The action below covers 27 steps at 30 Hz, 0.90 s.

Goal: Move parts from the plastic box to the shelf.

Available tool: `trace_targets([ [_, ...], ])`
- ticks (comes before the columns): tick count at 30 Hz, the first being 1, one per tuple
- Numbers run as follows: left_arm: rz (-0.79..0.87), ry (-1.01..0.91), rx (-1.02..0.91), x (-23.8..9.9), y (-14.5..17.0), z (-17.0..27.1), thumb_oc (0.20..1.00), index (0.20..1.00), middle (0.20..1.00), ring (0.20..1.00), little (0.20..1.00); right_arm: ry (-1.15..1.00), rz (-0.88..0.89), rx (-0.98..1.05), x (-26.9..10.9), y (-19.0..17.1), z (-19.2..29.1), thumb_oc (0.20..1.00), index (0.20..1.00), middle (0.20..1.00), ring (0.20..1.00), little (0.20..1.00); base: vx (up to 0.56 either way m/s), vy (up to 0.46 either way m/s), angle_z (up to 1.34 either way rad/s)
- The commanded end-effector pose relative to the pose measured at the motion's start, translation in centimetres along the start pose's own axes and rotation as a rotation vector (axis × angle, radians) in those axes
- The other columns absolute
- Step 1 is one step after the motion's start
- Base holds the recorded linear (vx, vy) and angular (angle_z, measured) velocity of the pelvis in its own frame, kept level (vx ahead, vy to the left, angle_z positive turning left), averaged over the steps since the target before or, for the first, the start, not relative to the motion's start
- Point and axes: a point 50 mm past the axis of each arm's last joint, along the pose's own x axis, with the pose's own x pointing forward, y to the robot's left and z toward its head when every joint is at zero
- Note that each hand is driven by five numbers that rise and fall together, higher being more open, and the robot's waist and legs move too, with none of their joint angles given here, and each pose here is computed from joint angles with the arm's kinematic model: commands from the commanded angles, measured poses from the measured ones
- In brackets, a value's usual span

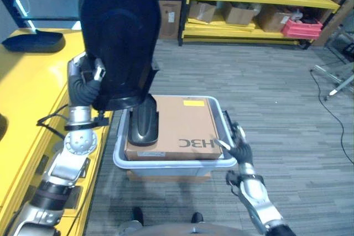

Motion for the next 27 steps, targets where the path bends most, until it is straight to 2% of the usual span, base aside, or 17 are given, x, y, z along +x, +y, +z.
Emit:
trace_targets([
  [1, 0.042, -0.142, -0.075, 2.2, 0.2, 1.6, 0.200, 0.200, 0.200, 0.200, 0.200, 0.058, 0.092, 0.066, 0.9, 0.2, -0.5, 1.000, 1.000, 1.000, 1.000, 1.000, 0.07, -0.020, -0.05],
  [3, 0.018, -0.139, -0.101, 2.0, 0.0, 1.6, 0.200, 0.200, 0.200, 0.200, 0.200, 0.196, 0.084, 0.071, 0.1, -0.3, -2.8, 1.000, 1.000, 1.000, 1.000, 1.000, 0.07, -0.057, 0.01],
  [6, -0.066, -0.139, -0.241, 1.8, -1.3, 1.7, 0.200, 0.200, 0.200, 0.200, 0.200, 0.474, 0.017, -0.003, -3.1, -2.1, -8.4, 1.000, 1.000, 1.000, 1.000, 1.000, 0.06, -0.107, 0.78],
  [8, -0.082, -0.136, -0.268, 1.7, -1.8, 1.7, 0.200, 0.200, 0.200, 0.200, 0.200, 0.587, 0.020, -0.052, -4.3, -2.4, -10.3, 1.000, 1.000, 1.000, 1.000, 1.000, -0.04, -0.158, 1.49],
  [9, -0.093, -0.123, -0.296, 1.5, -2.0, 1.7, 0.200, 0.200, 0.200, 0.200, 0.200, 0.733, 0.063, -0.031, -5.7, -2.3, -12.2, 1.000, 1.000, 1.000, 1.000, 1.000, -0.06, -0.160, 0.85],
  [11, -0.098, -0.120, -0.298, 1.5, -2.0, 1.6, 0.200, 0.200, 0.200, 0.200, 0.200, 0.784, 0.084, -0.029, -6.3, -2.2, -12.8, 1.000, 1.000, 1.000, 1.000, 1.000, -0.07, -0.140, 0.33],
  [14, -0.120, -0.106, -0.299, 1.3, -2.2, 1.6, 0.200, 0.200, 0.200, 0.200, 0.200, 1.010, 0.158, -0.032, -9.2, -2.1, -15.2, 1.000, 1.000, 1.000, 1.000, 1.000, -0.08, -0.187, 0.30],
  [15, -0.119, -0.106, -0.299, 1.2, -2.1, 1.6, 0.200, 0.200, 0.200, 0.200, 0.200, 1.024, 0.160, -0.027, -9.2, -2.0, -15.3, 1.000, 1.000, 1.000, 1.000, 1.000, -0.06, -0.192, 0.28],
  [17, -0.098, -0.089, -0.303, 1.1, -1.6, 1.6, 0.200, 0.200, 0.200, 0.200, 0.200, 1.176, 0.158, 0.050, -10.8, -2.3, -16.1, 1.000, 1.000, 1.000, 1.000, 1.000, -0.05, -0.153, 0.31],
  [20, -0.064, -0.078, -0.314, 1.1, -1.0, 1.7, 0.200, 0.200, 0.200, 0.200, 0.200, 1.287, 0.177, 0.072, -11.6, -2.4, -16.4, 1.000, 1.000, 1.000, 1.000, 1.000, -0.08, -0.094, 0.21],
  [24, -0.034, -0.046, -0.329, 1.0, -0.2, 1.4, 0.200, 0.200, 0.200, 0.200, 0.200, 1.325, 0.297, -0.083, -11.8, -2.9, -16.5, 1.000, 1.000, 1.000, 1.000, 1.000, -0.08, -0.066, 0.26],
  [27, -0.071, -0.044, -0.332, 0.8, 0.0, 1.1, 0.200, 0.200, 0.200, 0.200, 0.200, 1.272, 0.268, 0.009, -10.7, -2.3, -16.2, 1.000, 1.000, 1.000, 1.000, 1.000, -0.10, -0.047, 0.93],
])
